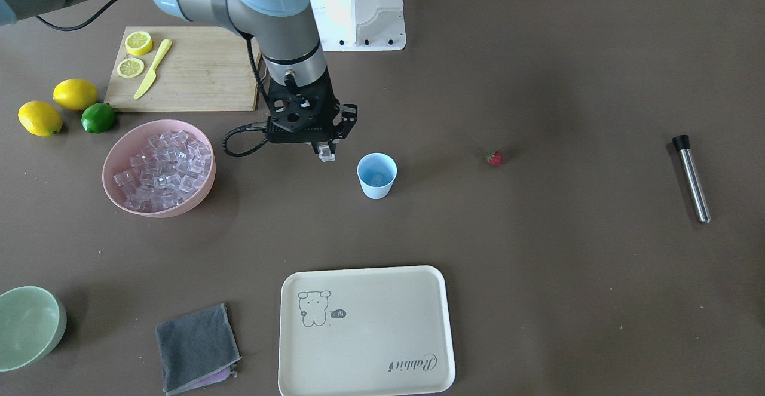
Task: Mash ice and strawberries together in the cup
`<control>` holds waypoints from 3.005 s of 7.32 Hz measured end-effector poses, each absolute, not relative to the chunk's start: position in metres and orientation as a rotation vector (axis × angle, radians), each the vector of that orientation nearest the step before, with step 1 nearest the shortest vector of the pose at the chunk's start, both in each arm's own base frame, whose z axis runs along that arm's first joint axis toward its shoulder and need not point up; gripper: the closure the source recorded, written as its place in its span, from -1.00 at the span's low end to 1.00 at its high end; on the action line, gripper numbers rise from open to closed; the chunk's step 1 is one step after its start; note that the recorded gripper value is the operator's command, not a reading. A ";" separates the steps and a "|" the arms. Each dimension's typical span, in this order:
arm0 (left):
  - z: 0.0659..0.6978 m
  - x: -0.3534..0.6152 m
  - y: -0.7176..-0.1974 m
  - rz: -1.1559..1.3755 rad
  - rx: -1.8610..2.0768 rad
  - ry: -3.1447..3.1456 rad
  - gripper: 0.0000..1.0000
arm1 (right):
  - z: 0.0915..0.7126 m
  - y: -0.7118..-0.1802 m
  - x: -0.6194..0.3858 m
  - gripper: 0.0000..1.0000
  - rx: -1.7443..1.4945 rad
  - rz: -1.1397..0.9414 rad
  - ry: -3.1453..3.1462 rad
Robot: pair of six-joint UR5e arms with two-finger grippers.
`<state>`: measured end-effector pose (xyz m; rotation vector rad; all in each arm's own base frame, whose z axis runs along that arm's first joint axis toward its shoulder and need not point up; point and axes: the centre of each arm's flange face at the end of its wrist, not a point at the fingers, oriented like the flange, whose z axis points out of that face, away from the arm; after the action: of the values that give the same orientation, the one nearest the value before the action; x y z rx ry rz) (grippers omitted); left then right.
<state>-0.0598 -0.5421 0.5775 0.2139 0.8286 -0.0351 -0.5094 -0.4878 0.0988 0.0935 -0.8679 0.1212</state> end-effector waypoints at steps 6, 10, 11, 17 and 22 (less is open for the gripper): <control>0.579 -0.059 -0.544 -0.035 0.211 0.828 -0.96 | 0.081 -0.484 -0.559 -0.99 0.100 0.138 -0.832; 0.577 -0.056 -0.546 -0.030 0.212 0.828 -0.96 | 0.118 -0.464 -0.523 -1.00 0.115 0.121 -0.850; 0.574 -0.056 -0.548 -0.031 0.215 0.829 -0.96 | 0.160 -0.452 -0.490 -1.00 0.135 0.084 -0.835; 0.563 -0.052 -0.553 -0.034 0.223 0.833 -0.96 | 0.381 -0.475 -0.331 -0.97 0.196 -0.041 -0.699; 0.560 -0.052 -0.553 -0.032 0.228 0.835 -0.96 | 0.392 -0.492 -0.341 -0.92 0.200 -0.030 -0.707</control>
<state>-0.0522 -0.5528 0.5604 0.2281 0.8346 -0.0316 -0.3412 -0.4916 0.3917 0.1998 -0.7071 -0.0299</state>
